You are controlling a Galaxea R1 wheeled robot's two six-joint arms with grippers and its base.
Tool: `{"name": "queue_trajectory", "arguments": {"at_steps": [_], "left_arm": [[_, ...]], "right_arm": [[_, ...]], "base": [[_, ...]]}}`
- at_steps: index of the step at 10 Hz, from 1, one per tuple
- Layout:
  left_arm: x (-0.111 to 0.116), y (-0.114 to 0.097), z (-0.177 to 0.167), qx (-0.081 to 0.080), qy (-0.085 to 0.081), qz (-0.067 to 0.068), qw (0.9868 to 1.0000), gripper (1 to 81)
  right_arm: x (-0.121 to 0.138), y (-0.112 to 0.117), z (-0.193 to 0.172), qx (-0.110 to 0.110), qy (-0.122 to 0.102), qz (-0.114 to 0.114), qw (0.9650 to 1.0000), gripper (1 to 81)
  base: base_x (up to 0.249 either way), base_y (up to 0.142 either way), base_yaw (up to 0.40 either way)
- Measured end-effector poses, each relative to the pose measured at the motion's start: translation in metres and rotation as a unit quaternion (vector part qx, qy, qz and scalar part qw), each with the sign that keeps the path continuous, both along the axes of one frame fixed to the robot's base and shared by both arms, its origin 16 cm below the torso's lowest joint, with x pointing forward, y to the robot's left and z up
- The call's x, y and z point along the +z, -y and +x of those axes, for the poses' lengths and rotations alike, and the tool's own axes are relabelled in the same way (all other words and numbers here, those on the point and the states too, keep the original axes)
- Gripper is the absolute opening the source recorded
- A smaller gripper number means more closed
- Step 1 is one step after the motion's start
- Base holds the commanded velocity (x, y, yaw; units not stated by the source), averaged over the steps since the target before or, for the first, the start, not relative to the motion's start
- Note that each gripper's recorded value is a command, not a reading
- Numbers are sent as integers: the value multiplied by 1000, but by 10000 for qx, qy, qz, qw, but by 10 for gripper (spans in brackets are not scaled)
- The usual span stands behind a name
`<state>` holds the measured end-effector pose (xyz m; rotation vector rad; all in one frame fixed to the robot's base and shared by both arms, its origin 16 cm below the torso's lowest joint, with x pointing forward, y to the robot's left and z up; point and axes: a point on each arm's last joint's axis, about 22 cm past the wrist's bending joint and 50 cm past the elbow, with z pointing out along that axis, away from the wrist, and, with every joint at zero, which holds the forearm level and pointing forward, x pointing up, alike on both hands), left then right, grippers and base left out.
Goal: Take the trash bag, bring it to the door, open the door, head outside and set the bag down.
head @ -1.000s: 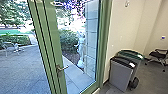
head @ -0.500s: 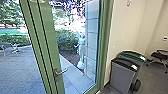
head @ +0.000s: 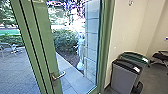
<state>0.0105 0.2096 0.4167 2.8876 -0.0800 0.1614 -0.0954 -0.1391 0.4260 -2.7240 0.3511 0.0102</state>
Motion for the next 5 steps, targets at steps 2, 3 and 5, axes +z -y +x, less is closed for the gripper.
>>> {"name": "queue_trajectory", "arguments": {"at_steps": [2, 3, 5], "left_arm": [[0, 0, 0, 0, 0, 0, 10000, 10], [0, 0, 0, 0, -2, 0, 10000, 10], [0, 0, 0, 0, -2, 0, 10000, 10]], "right_arm": [[0, 0, 0, 2, 1, -2, 10000, 811], [0, 0, 0, 0, -2, -2, 10000, 811], [0, 1, 0, 3, -1, -6, 10000, 811]], "base": [[136, 0, 0], [133, 0, 0], [122, 0, 0]]}}
